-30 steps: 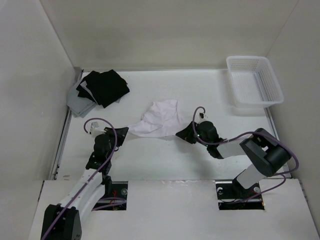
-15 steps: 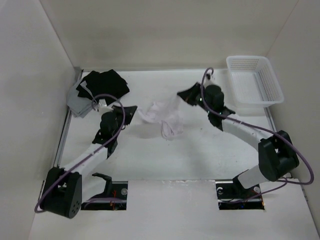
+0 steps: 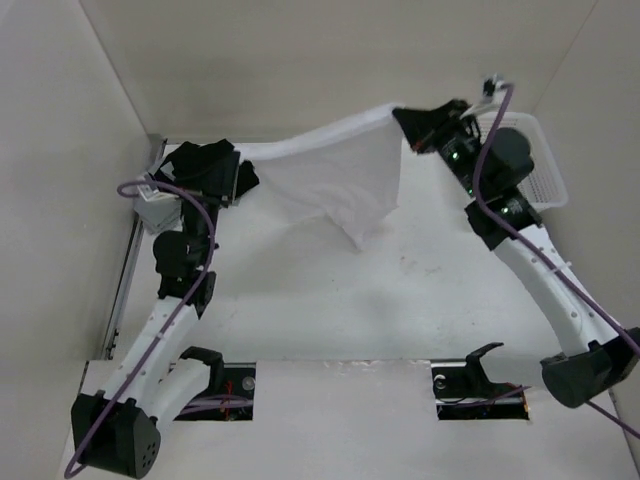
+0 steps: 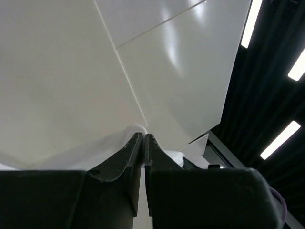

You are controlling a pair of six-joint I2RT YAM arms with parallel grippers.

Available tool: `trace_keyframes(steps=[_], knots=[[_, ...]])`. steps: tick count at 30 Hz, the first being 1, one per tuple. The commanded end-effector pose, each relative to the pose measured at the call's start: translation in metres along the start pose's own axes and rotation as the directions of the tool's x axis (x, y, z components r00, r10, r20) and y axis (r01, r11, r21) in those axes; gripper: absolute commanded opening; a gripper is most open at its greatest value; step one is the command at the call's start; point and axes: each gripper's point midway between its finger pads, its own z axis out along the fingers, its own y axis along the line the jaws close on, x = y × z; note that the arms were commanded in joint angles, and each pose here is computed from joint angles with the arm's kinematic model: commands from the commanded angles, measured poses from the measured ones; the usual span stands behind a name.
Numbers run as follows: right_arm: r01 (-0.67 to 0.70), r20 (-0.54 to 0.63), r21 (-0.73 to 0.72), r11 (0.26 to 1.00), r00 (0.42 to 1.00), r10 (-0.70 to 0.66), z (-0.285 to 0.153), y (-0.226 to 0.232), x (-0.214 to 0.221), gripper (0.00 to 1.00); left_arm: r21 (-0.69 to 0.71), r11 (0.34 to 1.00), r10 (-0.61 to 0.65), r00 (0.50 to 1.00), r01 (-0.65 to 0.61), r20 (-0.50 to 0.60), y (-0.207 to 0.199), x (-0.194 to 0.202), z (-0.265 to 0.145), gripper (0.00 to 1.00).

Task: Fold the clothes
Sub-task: Flatten the tank top out

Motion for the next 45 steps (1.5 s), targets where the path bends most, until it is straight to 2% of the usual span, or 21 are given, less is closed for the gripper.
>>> trace_keyframes(steps=[1,6,8,10,13,14,16,19,22,24,27,29,31,32,33,34,35,37,38,39,45], knots=[[-0.012,-0.245,0.100,0.995,0.969,0.037,-0.051,-0.049,0.134,0.03,-0.205,0.979,-0.038,0.996,0.022,-0.076,0.096,0.029,-0.069,0.04],[-0.078,-0.435,0.166,0.983,0.889,0.144,-0.148,-0.055,0.258,0.03,-0.404,0.910,-0.157,0.980,0.097,-0.119,0.175,0.049,-0.162,0.06],[-0.104,-0.548,0.231,0.968,0.808,0.217,-0.216,-0.055,0.321,0.03,-0.496,0.859,-0.229,0.961,0.125,-0.155,0.205,0.065,-0.204,0.08],[-0.115,-0.594,0.280,0.953,0.759,0.266,-0.249,-0.056,0.347,0.03,-0.551,0.830,-0.229,0.952,0.083,-0.203,0.217,0.075,-0.220,0.09],[-0.094,-0.631,0.348,0.933,0.712,0.307,-0.282,-0.066,0.368,0.03,-0.566,0.822,-0.188,0.967,0.060,-0.170,0.222,0.067,-0.224,0.18],[-0.085,-0.641,0.365,0.927,0.699,0.316,-0.289,-0.069,0.372,0.03,-0.548,0.834,-0.154,0.978,0.053,-0.139,0.218,0.058,-0.219,0.27],[-0.072,-0.647,0.379,0.922,0.692,0.320,-0.292,-0.073,0.374,0.03,-0.534,0.846,-0.081,0.988,-0.001,-0.129,0.212,0.045,-0.210,0.37],[-0.041,-0.668,0.391,0.919,0.675,0.314,-0.296,-0.077,0.377,0.03,-0.541,0.832,0.024,0.983,-0.119,-0.180,0.208,0.036,-0.196,0.40],[-0.003,-0.700,0.399,0.917,0.646,0.306,-0.302,-0.082,0.383,0.04,-0.561,0.774,0.157,0.948,-0.292,-0.277,0.213,0.030,-0.183,0.40],[0.009,-0.715,0.397,0.918,0.631,0.303,-0.305,-0.083,0.385,0.04,-0.591,0.694,0.230,0.904,-0.412,-0.361,0.227,0.030,-0.184,0.39],[0.011,-0.734,0.387,0.922,0.610,0.300,-0.305,-0.080,0.386,0.08,-0.579,0.556,0.305,0.794,-0.597,-0.525,0.248,0.044,-0.189,0.39],[0.019,-0.729,0.376,0.927,0.623,0.283,-0.301,-0.080,0.383,0.09,-0.516,0.504,0.335,0.707,-0.693,-0.622,0.251,0.065,-0.186,0.36],[0.030,-0.725,0.379,0.925,0.630,0.277,-0.297,-0.084,0.382,0.07,-0.428,0.497,0.355,0.627,-0.755,-0.693,0.246,0.093,-0.181,0.30],[0.031,-0.721,0.382,0.924,0.635,0.277,-0.294,-0.086,0.381,0.07,-0.336,0.485,0.378,0.540,-0.807,-0.752,0.238,0.120,-0.176,0.24],[0.036,-0.718,0.386,0.922,0.640,0.276,-0.293,-0.087,0.380,0.06,-0.293,0.478,0.385,0.497,-0.828,-0.778,0.236,0.132,-0.177,0.22],[0.035,-0.710,0.390,0.920,0.648,0.276,-0.291,-0.089,0.380,0.06,-0.185,0.440,0.400,0.376,-0.879,-0.836,0.232,0.160,-0.183,0.16],[0.033,-0.704,0.394,0.918,0.653,0.279,-0.291,-0.091,0.380,0.06,-0.136,0.395,0.402,0.305,-0.909,-0.863,0.235,0.172,-0.191,0.12],[0.021,-0.684,0.402,0.915,0.671,0.285,-0.288,-0.094,0.377,0.06,-0.057,0.299,0.403,0.181,-0.952,-0.897,0.239,0.187,-0.209,0.10],[0.015,-0.675,0.407,0.913,0.678,0.289,-0.287,-0.096,0.376,0.06,-0.030,0.270,0.402,0.141,-0.962,-0.905,0.239,0.190,-0.216,0.10],[0.009,-0.666,0.413,0.911,0.685,0.295,-0.287,-0.098,0.375,0.06,-0.003,0.257,0.394,0.107,-0.966,-0.913,0.238,0.199,-0.225,0.13],[-0.020,-0.636,0.411,0.911,0.710,0.302,-0.283,-0.100,0.373,0.05,0.010,0.216,0.361,0.070,-0.976,-0.930,0.241,0.227,-0.245,0.23]])
